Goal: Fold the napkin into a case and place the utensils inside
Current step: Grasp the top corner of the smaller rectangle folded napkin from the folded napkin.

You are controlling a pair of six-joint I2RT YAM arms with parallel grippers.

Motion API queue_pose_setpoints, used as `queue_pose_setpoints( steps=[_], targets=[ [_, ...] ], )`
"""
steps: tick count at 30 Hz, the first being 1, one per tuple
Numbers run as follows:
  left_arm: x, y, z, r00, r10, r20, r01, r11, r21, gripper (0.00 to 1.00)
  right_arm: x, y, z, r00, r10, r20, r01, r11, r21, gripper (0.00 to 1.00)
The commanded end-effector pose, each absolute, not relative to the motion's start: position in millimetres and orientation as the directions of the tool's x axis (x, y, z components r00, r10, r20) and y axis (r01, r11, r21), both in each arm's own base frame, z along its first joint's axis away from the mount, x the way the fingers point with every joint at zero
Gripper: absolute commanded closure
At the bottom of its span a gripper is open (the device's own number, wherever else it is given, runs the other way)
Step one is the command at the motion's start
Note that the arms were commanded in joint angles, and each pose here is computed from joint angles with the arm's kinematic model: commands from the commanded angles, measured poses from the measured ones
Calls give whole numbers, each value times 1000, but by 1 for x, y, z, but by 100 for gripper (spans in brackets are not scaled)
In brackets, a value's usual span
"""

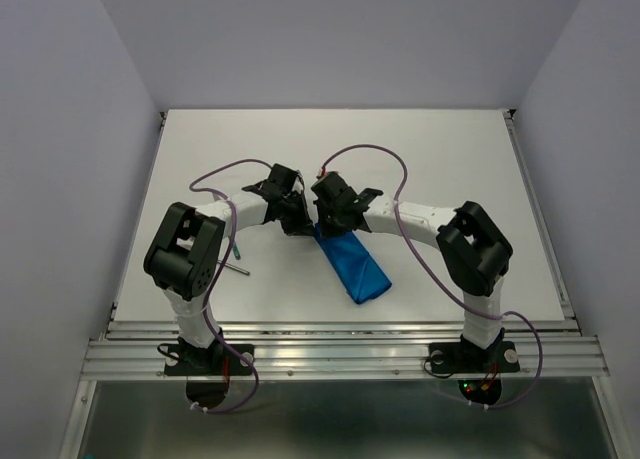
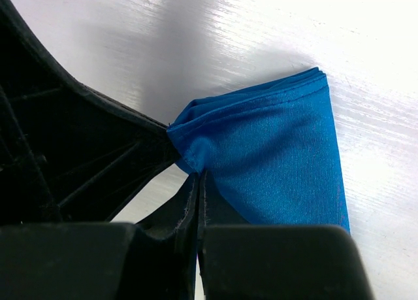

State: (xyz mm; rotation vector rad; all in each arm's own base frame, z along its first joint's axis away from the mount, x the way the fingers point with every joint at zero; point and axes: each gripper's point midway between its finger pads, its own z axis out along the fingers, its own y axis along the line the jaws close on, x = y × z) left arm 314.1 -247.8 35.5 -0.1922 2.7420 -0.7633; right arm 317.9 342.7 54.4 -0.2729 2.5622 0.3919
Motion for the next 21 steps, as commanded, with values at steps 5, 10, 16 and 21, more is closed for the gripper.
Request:
queue_pose_setpoints(
  steps=[5, 10, 16, 21],
  targets=[
    [312, -248, 37, -950, -196, -241, -41, 848, -528, 100, 317, 366, 76, -814, -123, -568, -336, 897, 288, 99],
    [313, -249, 42, -949, -198, -244, -37, 842, -539, 100, 310, 368, 65, -821, -160, -548, -359, 891, 277, 98],
    [315, -246, 45, -946, -206, -249, -42, 843, -536, 99, 310, 368, 66, -815, -170, -554, -370, 889, 271, 87],
    [316, -237, 48, -942, -216, -257, -48, 844, -534, 83, 311, 366, 77, -806, -152, -572, -364, 890, 276, 83]
  ],
)
